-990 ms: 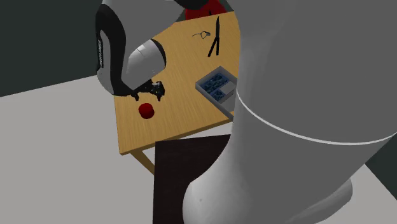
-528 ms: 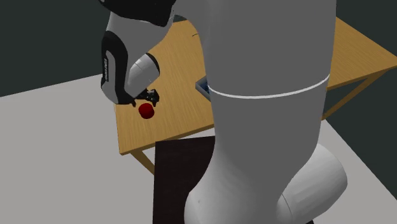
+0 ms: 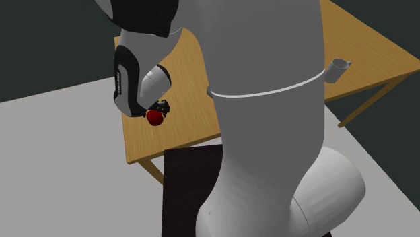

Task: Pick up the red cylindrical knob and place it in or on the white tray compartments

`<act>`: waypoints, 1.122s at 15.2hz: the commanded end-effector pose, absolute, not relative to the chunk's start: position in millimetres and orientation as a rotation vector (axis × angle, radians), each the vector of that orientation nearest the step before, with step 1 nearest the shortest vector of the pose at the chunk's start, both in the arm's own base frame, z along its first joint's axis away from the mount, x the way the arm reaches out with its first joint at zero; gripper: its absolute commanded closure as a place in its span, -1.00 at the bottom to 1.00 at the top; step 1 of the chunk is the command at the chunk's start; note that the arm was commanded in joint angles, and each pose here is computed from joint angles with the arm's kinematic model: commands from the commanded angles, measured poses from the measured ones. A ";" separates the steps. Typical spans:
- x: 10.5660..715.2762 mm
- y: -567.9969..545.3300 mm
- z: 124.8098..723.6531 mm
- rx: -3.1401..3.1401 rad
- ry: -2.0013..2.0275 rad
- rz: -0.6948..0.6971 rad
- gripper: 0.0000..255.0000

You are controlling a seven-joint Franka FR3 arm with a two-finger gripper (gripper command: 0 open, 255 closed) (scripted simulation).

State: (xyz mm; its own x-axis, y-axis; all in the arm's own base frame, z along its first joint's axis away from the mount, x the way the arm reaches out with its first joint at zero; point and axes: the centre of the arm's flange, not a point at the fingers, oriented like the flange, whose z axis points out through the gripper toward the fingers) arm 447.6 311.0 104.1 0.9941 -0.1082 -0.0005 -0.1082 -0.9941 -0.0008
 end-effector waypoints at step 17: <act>447.7 311.1 113.4 -3.136 0.170 0.000 1.00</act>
State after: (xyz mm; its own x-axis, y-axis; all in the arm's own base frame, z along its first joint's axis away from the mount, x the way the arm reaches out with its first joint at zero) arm 447.7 311.8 110.1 0.9942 -0.1073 0.0007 -0.1073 -0.9942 -0.0023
